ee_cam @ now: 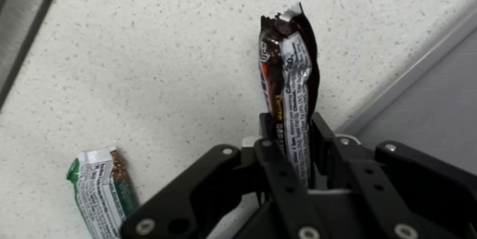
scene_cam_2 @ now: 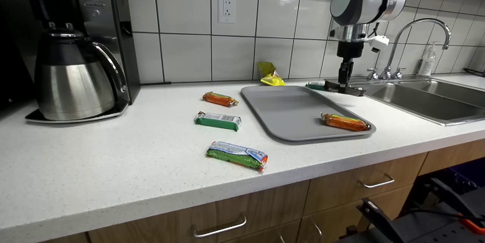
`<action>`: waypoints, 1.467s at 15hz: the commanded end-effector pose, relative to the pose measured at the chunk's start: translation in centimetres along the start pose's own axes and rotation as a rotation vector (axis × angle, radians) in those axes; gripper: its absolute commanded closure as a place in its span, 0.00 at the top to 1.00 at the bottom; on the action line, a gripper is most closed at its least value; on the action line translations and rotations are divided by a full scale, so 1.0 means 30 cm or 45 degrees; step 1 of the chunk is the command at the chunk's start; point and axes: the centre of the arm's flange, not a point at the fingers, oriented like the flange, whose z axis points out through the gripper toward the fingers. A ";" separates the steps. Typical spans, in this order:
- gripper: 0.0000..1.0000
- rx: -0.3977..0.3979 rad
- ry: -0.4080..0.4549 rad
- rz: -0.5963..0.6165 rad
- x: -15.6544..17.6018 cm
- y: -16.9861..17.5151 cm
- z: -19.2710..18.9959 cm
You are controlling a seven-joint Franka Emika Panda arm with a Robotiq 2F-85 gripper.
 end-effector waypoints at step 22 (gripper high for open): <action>0.19 0.109 -0.011 -0.086 0.216 -0.372 0.040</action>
